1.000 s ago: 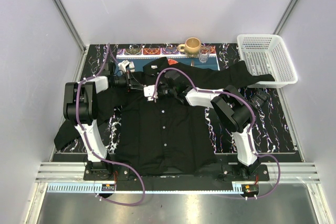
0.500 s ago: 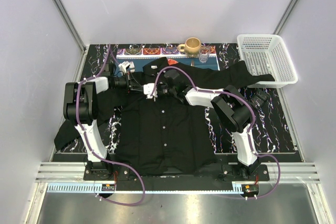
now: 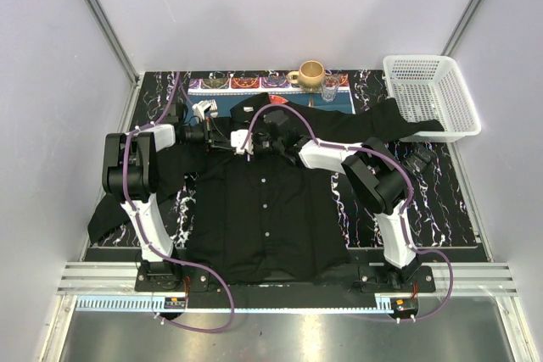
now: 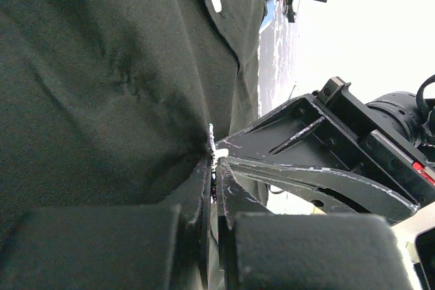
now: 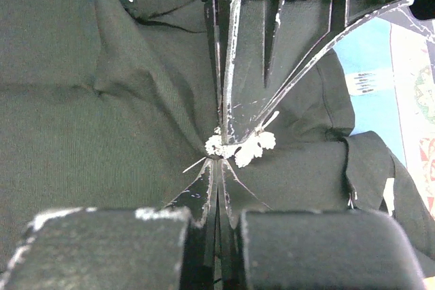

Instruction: Pin the brooch onto the clothing

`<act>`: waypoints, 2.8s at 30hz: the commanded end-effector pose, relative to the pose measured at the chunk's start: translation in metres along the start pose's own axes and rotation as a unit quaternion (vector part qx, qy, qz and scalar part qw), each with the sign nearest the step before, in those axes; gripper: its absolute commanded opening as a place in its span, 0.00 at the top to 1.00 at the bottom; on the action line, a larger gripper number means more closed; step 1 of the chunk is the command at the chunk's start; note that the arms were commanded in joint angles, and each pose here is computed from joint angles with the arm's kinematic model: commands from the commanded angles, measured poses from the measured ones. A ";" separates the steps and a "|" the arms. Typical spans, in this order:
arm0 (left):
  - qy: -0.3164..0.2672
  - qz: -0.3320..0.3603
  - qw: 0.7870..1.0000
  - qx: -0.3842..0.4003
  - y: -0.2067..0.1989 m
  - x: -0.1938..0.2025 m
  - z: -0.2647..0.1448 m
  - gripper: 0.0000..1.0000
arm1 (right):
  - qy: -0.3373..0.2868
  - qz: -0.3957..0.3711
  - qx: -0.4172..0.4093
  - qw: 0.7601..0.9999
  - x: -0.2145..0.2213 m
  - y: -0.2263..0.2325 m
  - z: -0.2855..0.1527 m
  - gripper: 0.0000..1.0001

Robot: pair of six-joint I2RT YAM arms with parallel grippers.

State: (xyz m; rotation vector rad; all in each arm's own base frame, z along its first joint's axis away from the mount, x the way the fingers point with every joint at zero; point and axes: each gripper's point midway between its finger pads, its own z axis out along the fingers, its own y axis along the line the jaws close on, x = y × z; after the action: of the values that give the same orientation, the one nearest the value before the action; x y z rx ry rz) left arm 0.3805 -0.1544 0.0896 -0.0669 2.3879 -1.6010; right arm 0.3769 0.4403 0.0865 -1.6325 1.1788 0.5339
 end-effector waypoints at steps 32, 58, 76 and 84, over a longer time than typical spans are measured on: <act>0.036 0.051 0.998 0.022 0.007 -0.002 0.007 1.00 | 0.024 0.138 -0.116 0.983 -0.004 0.007 0.001 1.00; 0.046 0.059 0.996 0.040 -0.003 0.008 0.006 1.00 | 0.043 0.114 -0.079 0.989 0.007 -0.007 0.003 1.00; 0.055 0.096 0.993 0.046 -0.006 0.011 0.004 1.00 | 0.061 0.170 -0.048 0.982 0.012 -0.018 0.003 0.44; 0.061 0.135 0.988 0.045 -0.004 0.011 0.004 1.00 | 0.051 0.168 -0.060 0.983 0.013 -0.016 0.005 0.44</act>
State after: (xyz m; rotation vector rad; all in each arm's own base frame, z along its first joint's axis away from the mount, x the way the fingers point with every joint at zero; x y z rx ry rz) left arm 0.3659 -0.1588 0.0728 0.2355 2.3845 -1.6226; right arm 0.3832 0.4325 0.0633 -1.6167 1.5988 0.7491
